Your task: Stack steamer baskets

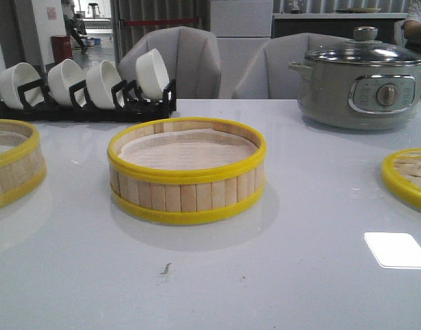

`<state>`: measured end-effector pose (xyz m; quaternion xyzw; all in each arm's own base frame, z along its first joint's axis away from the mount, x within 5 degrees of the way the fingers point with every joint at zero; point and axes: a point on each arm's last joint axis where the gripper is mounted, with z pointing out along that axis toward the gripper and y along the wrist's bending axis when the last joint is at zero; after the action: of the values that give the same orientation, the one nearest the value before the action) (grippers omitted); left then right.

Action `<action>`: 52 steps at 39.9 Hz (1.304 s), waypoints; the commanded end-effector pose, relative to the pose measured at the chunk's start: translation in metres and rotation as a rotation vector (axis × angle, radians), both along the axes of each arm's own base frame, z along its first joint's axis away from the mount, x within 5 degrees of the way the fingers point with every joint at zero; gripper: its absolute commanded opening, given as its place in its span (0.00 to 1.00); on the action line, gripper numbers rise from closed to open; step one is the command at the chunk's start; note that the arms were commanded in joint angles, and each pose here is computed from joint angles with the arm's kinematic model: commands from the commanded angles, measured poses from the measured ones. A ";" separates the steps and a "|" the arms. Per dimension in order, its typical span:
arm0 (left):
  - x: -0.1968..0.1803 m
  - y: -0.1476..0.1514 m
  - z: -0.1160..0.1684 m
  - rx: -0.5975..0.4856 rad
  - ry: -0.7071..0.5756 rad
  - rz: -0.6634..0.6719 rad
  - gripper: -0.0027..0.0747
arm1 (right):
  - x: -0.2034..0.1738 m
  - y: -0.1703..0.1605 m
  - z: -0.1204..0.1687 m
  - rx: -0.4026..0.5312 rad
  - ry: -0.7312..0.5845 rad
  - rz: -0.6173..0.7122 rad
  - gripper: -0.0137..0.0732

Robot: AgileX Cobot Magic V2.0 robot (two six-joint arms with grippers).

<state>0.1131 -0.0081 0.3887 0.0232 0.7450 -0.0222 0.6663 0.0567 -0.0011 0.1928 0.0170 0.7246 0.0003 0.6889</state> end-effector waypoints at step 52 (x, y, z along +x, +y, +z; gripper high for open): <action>0.095 -0.007 0.018 0.083 0.233 0.013 0.15 | -0.002 -0.001 0.014 -0.017 -0.121 -0.009 0.20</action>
<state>0.2075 -0.0139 0.3863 0.0418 0.8522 0.0163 0.5214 0.0567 -0.0011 0.1928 0.0170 0.7246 0.0003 0.6889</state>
